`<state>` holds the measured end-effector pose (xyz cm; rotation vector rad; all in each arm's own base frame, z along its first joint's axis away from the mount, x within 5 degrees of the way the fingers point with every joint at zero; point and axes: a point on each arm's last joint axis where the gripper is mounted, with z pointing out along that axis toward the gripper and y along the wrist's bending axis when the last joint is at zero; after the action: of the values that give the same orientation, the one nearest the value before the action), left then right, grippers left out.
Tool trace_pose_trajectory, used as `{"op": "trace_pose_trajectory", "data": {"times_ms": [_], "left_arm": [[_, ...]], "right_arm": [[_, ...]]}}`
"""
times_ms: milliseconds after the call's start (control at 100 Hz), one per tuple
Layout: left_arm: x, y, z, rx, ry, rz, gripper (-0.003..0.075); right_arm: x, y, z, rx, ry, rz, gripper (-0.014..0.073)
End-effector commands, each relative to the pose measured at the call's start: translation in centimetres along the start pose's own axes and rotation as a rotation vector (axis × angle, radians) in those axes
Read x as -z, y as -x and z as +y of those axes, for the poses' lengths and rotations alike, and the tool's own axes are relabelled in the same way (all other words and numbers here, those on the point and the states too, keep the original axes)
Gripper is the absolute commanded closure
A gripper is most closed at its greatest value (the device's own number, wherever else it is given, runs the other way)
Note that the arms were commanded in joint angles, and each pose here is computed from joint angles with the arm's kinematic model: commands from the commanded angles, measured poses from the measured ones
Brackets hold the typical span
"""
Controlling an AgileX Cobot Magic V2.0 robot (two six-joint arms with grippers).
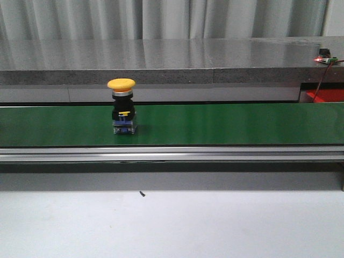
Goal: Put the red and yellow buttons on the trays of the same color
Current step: 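Lower the red button onto the belt and release it with the left gripper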
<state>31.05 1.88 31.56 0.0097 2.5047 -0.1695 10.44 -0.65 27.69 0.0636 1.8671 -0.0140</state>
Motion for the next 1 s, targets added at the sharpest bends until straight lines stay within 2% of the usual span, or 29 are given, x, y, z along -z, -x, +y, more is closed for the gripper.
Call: {"op": "trace_pose_trajectory", "data": {"times_ms": [0,310,680,990], "left_arm": [[2.7,0.5,-1.4,-0.025,-0.015,-0.109,0.074],[5.7,-2.7,-3.4,-0.074,-0.046,-0.159,0.074],[9.2,-6.9,-4.0,-0.071,-0.052,-0.266,0.074],[11.9,-11.8,-4.4,-0.074,-0.065,-0.357,0.074]], "right_arm": [[0.3,1.5,-0.1,0.006,-0.019,-0.093,0.0663],[0.3,1.5,-0.1,0.006,-0.019,-0.093,0.0663],[0.3,1.5,-0.1,0.006,-0.019,-0.093,0.0663],[0.3,1.5,-0.1,0.006,-0.019,-0.093,0.0663]]}}
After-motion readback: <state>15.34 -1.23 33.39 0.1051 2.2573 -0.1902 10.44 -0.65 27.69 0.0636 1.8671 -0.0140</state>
